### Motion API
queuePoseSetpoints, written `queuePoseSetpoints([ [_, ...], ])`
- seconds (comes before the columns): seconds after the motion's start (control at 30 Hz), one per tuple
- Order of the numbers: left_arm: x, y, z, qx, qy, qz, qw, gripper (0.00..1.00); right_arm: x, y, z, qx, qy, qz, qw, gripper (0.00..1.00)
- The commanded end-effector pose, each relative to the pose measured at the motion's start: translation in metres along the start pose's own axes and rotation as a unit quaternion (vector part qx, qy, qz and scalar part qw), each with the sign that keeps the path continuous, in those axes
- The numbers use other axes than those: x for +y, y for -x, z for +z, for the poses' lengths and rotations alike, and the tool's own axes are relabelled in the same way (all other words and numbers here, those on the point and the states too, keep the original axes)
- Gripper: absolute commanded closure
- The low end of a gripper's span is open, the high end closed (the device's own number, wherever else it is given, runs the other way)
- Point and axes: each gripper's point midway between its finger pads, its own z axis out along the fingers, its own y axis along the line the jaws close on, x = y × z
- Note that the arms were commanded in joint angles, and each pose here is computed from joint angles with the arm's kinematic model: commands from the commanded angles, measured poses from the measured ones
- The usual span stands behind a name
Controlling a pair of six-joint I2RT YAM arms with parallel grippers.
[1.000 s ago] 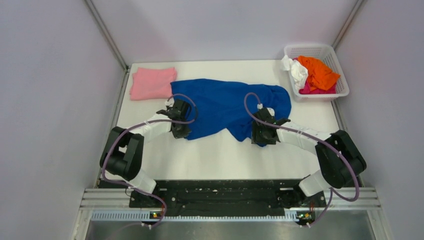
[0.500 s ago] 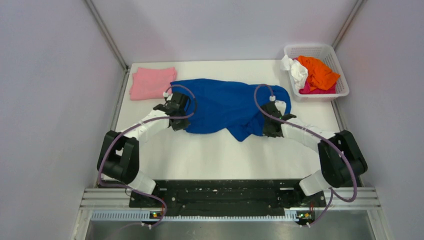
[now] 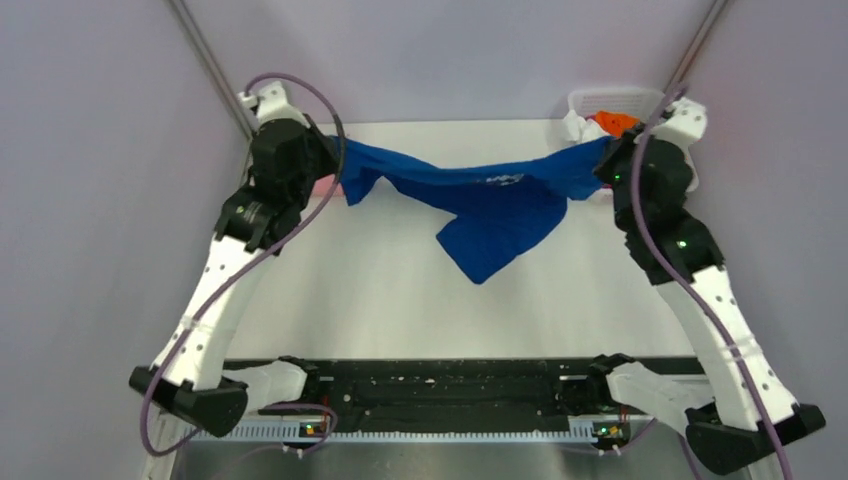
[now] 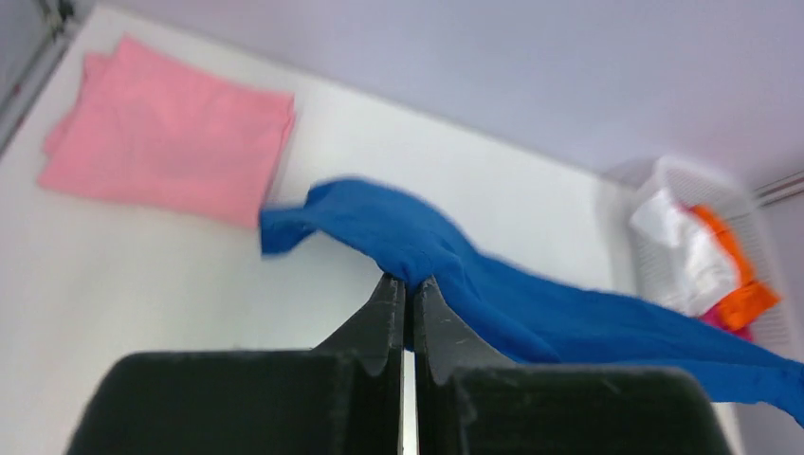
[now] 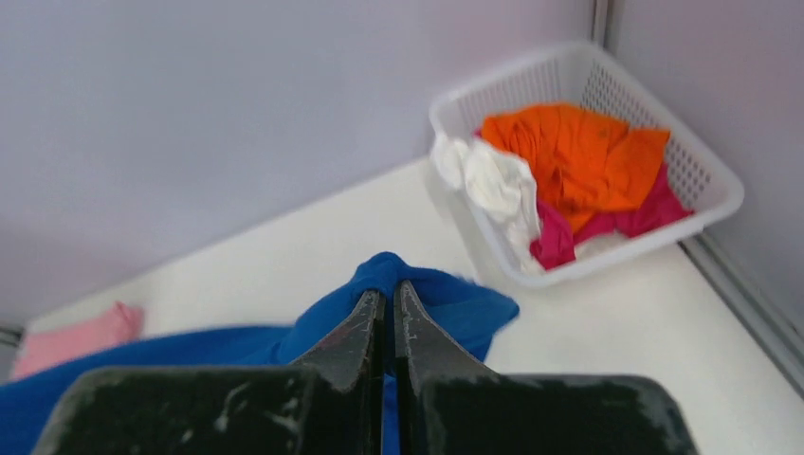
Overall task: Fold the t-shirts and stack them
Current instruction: Flatten out the tshirt
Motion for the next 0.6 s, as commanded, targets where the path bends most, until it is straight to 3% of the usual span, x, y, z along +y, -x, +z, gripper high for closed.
queuePoseSetpoints([
  [0.0,-0.015,0.093,-0.084,-0.123,-0.065,-0.006,0.990,1.00,-0.001,0.102,-0.058,-0.097,0.048,0.002,0.994,1.00],
  [0.23,-0.021,0.163,-0.208,-0.225,-0.161,-0.011,0.961,1.00,0.020,0.215,-0.169,-0.203,0.209,0.011,0.957,1.00],
  [0.33,-0.019,0.178,-0.249,-0.252,-0.188,-0.010,0.949,1.00,0.019,0.239,-0.199,-0.229,0.239,-0.001,0.944,1.00],
  [0.43,-0.016,0.186,-0.274,-0.274,-0.203,-0.013,0.940,1.00,0.013,0.259,-0.219,-0.258,0.242,-0.003,0.935,1.00],
  [0.57,-0.018,0.189,-0.279,-0.277,-0.212,-0.018,0.937,1.00,0.008,0.271,-0.221,-0.273,0.227,-0.005,0.935,1.00],
])
